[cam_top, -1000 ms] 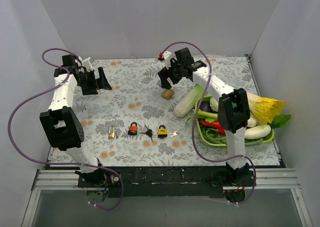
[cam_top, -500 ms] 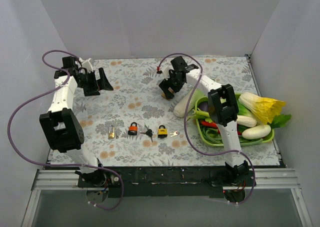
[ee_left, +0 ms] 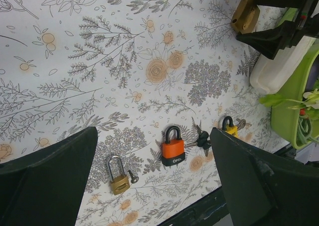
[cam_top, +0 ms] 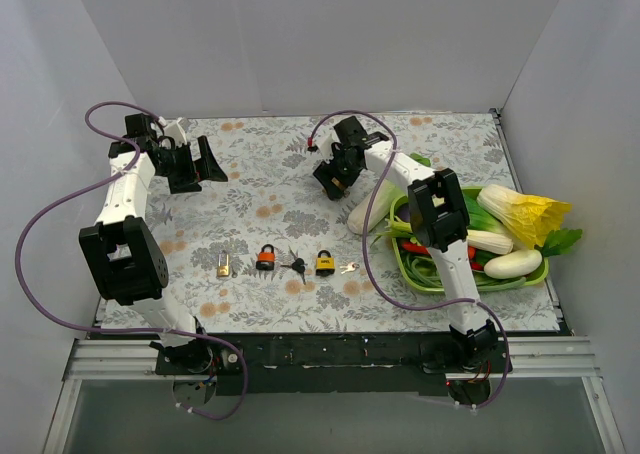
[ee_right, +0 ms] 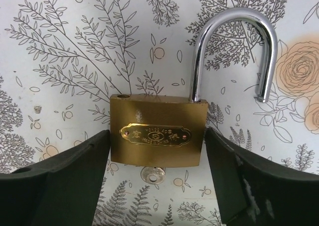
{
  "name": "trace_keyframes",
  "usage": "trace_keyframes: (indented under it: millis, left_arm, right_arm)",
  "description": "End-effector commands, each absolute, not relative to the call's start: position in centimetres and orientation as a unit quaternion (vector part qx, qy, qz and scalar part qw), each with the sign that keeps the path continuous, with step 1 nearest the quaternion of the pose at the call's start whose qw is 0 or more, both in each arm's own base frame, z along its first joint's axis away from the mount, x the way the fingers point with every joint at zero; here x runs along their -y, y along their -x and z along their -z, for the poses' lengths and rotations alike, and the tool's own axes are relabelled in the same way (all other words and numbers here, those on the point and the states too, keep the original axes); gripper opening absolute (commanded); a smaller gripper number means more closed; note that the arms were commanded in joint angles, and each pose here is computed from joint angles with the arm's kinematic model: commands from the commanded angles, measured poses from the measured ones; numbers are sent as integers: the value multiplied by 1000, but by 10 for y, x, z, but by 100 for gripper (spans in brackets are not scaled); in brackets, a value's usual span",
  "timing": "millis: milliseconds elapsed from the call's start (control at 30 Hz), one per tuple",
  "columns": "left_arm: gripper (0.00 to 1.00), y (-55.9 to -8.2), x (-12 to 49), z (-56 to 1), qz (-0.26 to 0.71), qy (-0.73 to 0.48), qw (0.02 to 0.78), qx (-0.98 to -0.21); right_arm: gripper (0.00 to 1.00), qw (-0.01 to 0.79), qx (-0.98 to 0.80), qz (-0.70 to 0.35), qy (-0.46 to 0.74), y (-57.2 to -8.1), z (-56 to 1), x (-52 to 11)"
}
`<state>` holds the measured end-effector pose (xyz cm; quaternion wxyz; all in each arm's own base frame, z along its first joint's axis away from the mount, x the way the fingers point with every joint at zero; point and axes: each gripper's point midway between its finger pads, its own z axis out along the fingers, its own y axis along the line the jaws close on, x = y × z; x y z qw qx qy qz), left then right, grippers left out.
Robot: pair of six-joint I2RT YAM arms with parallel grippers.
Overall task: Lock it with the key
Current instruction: Pick up the lock from the center of the board.
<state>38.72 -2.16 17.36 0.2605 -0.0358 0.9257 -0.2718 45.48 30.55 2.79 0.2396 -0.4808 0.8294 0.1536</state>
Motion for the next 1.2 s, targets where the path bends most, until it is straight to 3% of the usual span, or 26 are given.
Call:
trace_keyframes:
  millis: [0,67,100,233,267,333,567,967,1167]
  left_arm:
    - [98,-386,27,-196,281,21,285,-916]
    - [98,-390,25,-199,274,17,293,-916]
    - [98,-391,22,-200,267,18,299,-916]
    - [98,-396,27,-211,280,5,322,-904]
    - [98,-398,28,-213,284,6,329,-901]
    - [98,-399,32,-218,292,-6,343,-893]
    - [98,-411,26,-254,257,-28,477,-840]
    - [98,-393,58,-233,340,-130,470,-804]
    - [98,-346,90,-231,365,-353,521,-686]
  right_arm:
    - [75,226,-833,-156,481,-451,-13,-310]
    - [63,224,-834,-153,480,-449,-12,-307]
    - [52,225,-835,-152,479,-448,-13,-308]
    - [26,239,-834,-157,472,-449,-29,-310]
    - [13,248,-829,-167,473,-448,-41,-313]
    - [1,254,-821,-179,479,-445,-54,-319]
    - [1,285,-774,-234,514,-427,-110,-338]
    - [1,292,-729,-300,542,-398,-161,-350]
    - [1,281,-692,-344,570,-365,-185,-360]
